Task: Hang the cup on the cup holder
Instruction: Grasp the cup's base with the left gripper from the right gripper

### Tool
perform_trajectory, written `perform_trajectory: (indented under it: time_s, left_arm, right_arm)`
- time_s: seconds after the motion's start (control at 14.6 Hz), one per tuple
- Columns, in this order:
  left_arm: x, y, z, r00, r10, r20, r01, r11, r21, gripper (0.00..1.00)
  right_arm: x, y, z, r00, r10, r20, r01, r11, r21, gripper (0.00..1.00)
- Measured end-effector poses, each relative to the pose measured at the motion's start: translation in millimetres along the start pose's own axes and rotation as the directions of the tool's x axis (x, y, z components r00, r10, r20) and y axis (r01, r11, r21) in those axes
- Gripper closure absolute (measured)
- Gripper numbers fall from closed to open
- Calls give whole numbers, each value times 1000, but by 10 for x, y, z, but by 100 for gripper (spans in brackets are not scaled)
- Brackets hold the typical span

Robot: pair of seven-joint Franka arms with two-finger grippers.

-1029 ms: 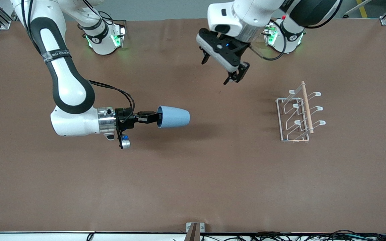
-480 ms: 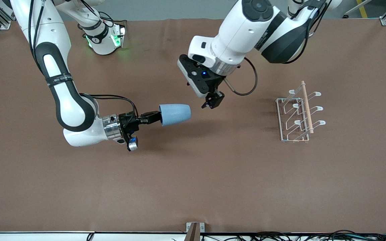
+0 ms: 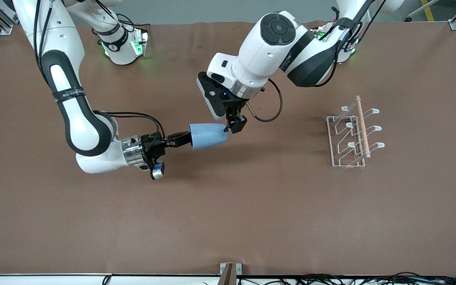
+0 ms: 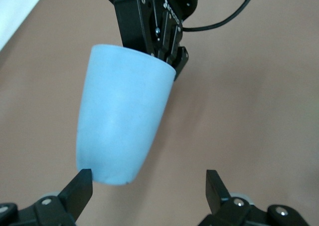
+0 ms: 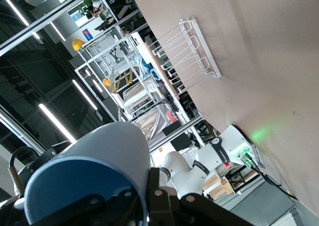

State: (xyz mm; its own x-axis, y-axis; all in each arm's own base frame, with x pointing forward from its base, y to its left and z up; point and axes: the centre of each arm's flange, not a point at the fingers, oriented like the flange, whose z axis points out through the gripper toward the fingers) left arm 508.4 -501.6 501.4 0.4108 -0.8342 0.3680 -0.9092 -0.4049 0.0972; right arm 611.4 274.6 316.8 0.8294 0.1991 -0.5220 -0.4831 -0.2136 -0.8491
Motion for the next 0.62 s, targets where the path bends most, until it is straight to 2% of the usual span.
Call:
perform_trajectory:
  time_s: [0.62]
  left_arm:
    - [55,-38,285,998,59,-21,-58,996,67,0]
  right_arm:
    - [31,45,-39,1000,7,-7,-7,1000,0,93]
